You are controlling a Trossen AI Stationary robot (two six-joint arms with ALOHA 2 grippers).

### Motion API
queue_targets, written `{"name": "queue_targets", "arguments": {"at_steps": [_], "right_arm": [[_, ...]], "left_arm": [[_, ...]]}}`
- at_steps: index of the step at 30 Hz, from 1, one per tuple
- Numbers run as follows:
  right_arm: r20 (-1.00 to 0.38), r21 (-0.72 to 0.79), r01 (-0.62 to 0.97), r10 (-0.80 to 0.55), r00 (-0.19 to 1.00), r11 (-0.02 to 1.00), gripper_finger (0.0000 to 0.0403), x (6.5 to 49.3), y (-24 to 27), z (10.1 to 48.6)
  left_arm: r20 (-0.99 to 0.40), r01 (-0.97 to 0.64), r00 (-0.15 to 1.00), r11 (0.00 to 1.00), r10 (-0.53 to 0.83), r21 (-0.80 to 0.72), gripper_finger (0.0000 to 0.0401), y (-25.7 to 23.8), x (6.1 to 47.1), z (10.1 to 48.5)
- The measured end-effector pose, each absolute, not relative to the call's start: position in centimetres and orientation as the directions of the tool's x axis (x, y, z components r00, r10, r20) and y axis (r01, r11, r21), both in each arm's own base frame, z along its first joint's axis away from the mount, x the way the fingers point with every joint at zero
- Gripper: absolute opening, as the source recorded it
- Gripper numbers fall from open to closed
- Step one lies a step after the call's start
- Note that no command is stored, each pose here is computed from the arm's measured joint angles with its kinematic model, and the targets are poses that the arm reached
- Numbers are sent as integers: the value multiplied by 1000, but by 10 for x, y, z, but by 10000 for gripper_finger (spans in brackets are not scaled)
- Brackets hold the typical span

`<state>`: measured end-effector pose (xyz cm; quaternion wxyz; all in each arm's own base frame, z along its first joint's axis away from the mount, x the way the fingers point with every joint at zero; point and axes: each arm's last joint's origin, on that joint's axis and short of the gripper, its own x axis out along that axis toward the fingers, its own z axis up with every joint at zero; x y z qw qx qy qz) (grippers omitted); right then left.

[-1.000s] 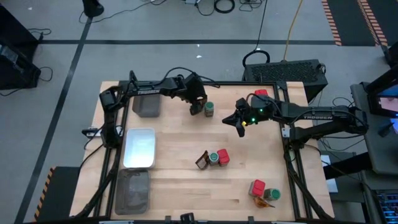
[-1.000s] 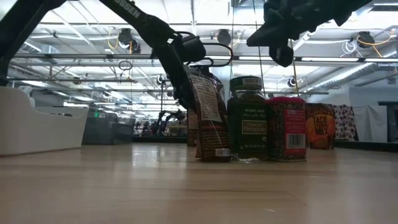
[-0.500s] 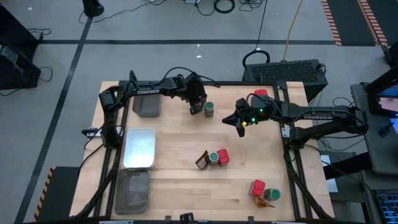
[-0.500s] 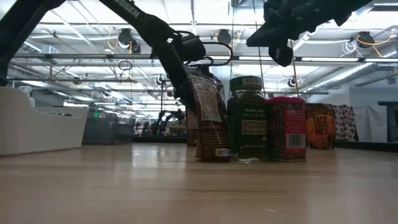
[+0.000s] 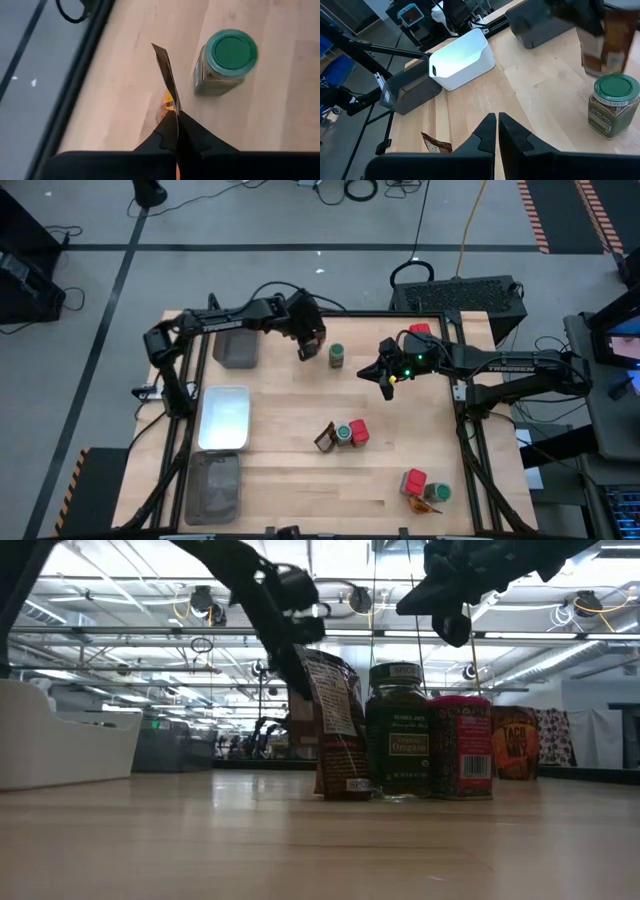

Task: Sort spices by type
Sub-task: Put the top left orange seasoning pack into the top black bin

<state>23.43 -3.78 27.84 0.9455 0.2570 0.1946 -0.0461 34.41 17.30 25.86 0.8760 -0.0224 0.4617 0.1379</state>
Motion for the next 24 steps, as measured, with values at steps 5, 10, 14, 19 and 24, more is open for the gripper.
{"name": "queue_targets", "arguments": {"at_steps": [5,10,14,19,24], "right_arm": [[-392,468,187,13,920,864,0,234,-38,278],[-391,468,187,13,920,864,0,234,-38,279],[-389,465,184,13,921,866,0,234,-38,279],[-387,464,184,11,922,867,0,234,-38,279],[-387,448,220,-34,922,867,0,235,-39,279]], "left_arm": [[-813,-370,506,924,288,97,2,172,316,289],[-825,-490,461,869,325,69,1,173,284,313],[-824,-517,453,853,339,67,1,167,258,327],[-804,-565,453,821,386,76,1,157,217,329],[-809,-691,383,720,446,70,0,163,183,315]]}}
